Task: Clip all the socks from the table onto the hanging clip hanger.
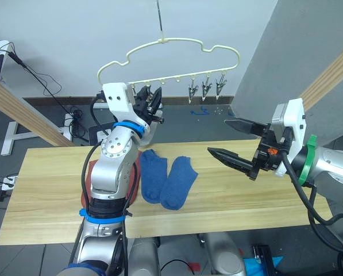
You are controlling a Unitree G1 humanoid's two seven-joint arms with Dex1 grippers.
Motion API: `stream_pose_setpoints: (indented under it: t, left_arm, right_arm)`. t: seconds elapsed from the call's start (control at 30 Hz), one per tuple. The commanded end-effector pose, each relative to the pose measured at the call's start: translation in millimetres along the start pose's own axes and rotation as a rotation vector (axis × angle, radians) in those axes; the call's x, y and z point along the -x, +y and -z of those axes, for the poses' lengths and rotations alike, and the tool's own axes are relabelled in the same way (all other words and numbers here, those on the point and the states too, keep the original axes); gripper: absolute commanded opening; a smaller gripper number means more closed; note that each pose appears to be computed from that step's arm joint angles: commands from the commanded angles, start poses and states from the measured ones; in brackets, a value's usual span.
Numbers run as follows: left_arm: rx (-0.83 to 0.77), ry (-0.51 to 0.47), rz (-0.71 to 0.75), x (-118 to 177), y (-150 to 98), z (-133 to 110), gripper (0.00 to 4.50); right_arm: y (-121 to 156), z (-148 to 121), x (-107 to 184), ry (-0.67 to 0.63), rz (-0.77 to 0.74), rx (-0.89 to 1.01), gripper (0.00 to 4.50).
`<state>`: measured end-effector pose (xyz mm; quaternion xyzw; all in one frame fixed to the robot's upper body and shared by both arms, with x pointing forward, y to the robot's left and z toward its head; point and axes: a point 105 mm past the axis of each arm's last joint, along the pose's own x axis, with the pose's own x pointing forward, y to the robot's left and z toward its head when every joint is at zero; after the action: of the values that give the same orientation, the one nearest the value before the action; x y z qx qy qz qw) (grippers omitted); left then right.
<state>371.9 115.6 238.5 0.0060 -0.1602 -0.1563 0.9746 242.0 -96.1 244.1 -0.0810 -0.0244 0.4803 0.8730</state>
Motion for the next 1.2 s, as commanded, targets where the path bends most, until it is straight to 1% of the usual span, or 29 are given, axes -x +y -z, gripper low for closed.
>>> stream_pose_setpoints:
  t: [0.03, 0.3, 0.57, 0.7, 0.87, 0.97, 1.2]
  left_arm:
    - [-0.02, -0.042, 0.0, -0.3, -0.5, -10.5, 1.53]
    - [-0.027, -0.032, -0.001, -1.3, 0.5, -6.4, 1.53]
    - [-0.031, -0.037, -0.002, -1.3, 1.6, -7.4, 1.53]
    - [-0.032, -0.043, -0.005, -1.7, 2.3, -9.0, 0.77]
    - [-0.033, -0.046, -0.006, -1.9, 2.3, -9.5, 0.17]
    - [-0.032, -0.047, -0.009, -2.0, 2.6, -9.7, 0.0]
    - [-0.029, -0.045, -0.012, -0.7, 4.3, -10.3, 0.0]
  right_arm:
    - [7.5, -8.1, 0.8, -0.037, -0.016, 0.037, 4.48]
    - [7.1, -7.9, 0.9, -0.035, -0.014, 0.039, 4.48]
    - [6.6, -5.6, 1.2, -0.027, -0.007, 0.036, 4.48]
    - [6.2, -5.2, 1.1, -0.028, -0.005, 0.034, 4.5]
    - [6.0, -4.4, 0.9, -0.027, -0.003, 0.032, 4.5]
    - [5.5, -3.7, 1.0, -0.025, -0.002, 0.032, 4.5]
    - [5.8, -3.3, 0.0, -0.017, -0.008, 0.029, 4.5]
